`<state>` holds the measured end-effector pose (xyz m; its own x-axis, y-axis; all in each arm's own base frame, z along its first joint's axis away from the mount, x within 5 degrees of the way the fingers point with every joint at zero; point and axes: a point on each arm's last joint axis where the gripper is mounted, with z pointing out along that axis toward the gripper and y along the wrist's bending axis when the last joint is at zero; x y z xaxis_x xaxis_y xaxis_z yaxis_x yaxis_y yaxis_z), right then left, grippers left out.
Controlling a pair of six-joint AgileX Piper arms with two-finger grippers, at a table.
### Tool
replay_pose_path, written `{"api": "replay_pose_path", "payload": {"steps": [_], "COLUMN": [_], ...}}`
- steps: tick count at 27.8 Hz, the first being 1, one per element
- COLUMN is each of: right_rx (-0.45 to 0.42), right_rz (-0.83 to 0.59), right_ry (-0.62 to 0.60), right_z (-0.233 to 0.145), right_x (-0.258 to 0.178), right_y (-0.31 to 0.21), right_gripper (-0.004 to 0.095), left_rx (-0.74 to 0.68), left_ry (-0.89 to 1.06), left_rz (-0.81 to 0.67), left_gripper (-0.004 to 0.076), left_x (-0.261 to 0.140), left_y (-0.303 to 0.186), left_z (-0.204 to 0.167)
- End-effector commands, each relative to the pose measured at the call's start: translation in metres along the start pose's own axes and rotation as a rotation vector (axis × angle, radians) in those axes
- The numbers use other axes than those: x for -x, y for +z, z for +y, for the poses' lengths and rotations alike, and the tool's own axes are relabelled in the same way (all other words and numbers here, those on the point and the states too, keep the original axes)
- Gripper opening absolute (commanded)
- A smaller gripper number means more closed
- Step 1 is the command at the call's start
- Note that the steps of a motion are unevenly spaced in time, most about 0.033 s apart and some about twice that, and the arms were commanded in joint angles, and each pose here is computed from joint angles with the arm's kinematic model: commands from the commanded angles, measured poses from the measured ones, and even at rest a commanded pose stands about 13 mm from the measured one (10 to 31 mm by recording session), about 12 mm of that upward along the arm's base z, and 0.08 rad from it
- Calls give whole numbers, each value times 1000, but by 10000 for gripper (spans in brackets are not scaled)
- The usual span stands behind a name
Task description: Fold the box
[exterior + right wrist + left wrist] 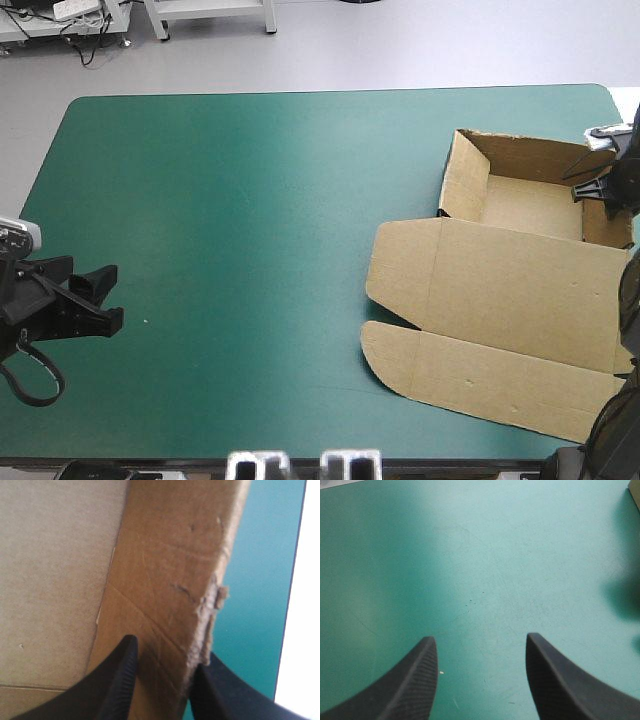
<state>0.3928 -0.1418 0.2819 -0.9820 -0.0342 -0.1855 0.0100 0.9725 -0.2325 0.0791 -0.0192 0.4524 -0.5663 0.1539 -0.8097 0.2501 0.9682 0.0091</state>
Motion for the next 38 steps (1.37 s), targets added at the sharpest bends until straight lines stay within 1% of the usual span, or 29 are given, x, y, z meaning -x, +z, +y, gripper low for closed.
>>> {"api": "replay_pose_path", "payload": {"steps": [1,3,5,10,12,13,15,16,17,18,20,21,24,27,30,35,38], "right_rx": [-46,-2,18,8,26,95,239,307,341,361,370,367,371,384,381,313,279], "right_rz": [-26,-72,-123,-277,-359,-444,-530,-566,-594,-607,-604,-597,-580,-578,-627,-713,-731], "right_ry": [-10,12,13,36,58,91,110,100,76,41,-11,-40,-112,-175,-173,-133,-98], "right_z": [-6,-2,-1,0,4,12,27,35,42,50,67,75,96,111,117,119,121], "right_x": [-5,-6,-9,-31,-44,-55,-65,-72,-79,-86,-100,-110,-140,-172,-206,-249,-267], "right_y": [-25,-39,-57,-120,-150,-175,-196,-205,-213,-218,-222,-223,-223,-218,-216,-205,-189], "right_gripper": [480,478,460,424,422,422,408,371,324,246,66,-7,-18,-19,-19,-19,-19], "left_rx": [-2,-2,8,51,63,65,65,65,70,83,110,137,189,192,189,160,122], "left_ry": [-1,-1,5,19,23,23,23,24,27,32,40,48,62,63,57,45,32], "left_rz": [-6,-8,-11,-10,-8,-6,4,12,14,14,11,7,-7,-23,-36,-34,-52], "left_gripper": [383,383,383,383,383,383,383,382,382,381,367,349,291,221,161,60,8], "left_x": [2,3,3,3,3,2,2,1,1,0,-1,-1,-4,-11,-26,-64,-86], "left_y": [-4,-4,-4,-4,-4,-4,-4,-4,-5,-5,-7,-9,-16,-21,-20,-2,8], "left_z": [0,0,1,4,6,6,6,6,6,7,10,12,16,15,14,10,6]}}
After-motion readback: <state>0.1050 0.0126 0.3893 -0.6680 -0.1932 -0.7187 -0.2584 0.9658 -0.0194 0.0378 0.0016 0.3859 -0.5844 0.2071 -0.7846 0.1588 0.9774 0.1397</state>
